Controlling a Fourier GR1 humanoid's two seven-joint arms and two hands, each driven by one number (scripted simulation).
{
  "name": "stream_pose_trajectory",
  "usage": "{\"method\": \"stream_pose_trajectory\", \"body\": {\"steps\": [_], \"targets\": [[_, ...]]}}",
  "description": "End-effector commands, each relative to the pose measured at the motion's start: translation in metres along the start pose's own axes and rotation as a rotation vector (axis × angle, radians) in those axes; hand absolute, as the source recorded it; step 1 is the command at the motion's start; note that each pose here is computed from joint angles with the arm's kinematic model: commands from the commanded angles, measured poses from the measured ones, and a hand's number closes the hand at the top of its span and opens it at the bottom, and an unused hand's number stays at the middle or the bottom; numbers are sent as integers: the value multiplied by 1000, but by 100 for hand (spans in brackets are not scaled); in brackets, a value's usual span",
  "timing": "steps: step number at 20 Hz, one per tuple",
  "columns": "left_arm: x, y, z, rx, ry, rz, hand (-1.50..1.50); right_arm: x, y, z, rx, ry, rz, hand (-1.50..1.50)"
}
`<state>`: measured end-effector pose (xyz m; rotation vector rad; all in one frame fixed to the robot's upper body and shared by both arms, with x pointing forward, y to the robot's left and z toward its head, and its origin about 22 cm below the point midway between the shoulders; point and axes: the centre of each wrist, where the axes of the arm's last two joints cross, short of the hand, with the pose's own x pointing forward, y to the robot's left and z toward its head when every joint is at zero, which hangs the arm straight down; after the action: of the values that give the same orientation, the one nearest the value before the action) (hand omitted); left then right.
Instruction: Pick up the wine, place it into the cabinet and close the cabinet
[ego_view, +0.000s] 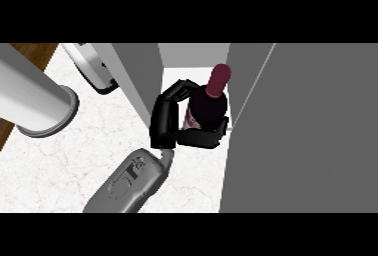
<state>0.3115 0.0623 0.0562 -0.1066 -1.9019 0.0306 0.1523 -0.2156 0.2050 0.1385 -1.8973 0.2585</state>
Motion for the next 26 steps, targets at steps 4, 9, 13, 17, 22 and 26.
{"method": "stream_pose_trajectory", "body": {"steps": [4,9,13,17,22,26], "targets": [[-23,1,-2,34,-38,-54,150,9,4,19,26,-36,-41,-150],[-33,25,-19,77,-22,-33,150,20,-3,25,14,-48,-33,-150],[-28,21,-27,86,-22,-30,150,7,1,-2,18,-50,-47,-150],[-42,37,-39,93,16,-27,150,15,2,19,18,-46,-52,-150],[-53,37,-38,60,28,-12,150,3,2,11,11,-48,-59,-150],[-39,27,-61,82,50,-16,150,15,-1,15,27,-43,-57,-150]]}}
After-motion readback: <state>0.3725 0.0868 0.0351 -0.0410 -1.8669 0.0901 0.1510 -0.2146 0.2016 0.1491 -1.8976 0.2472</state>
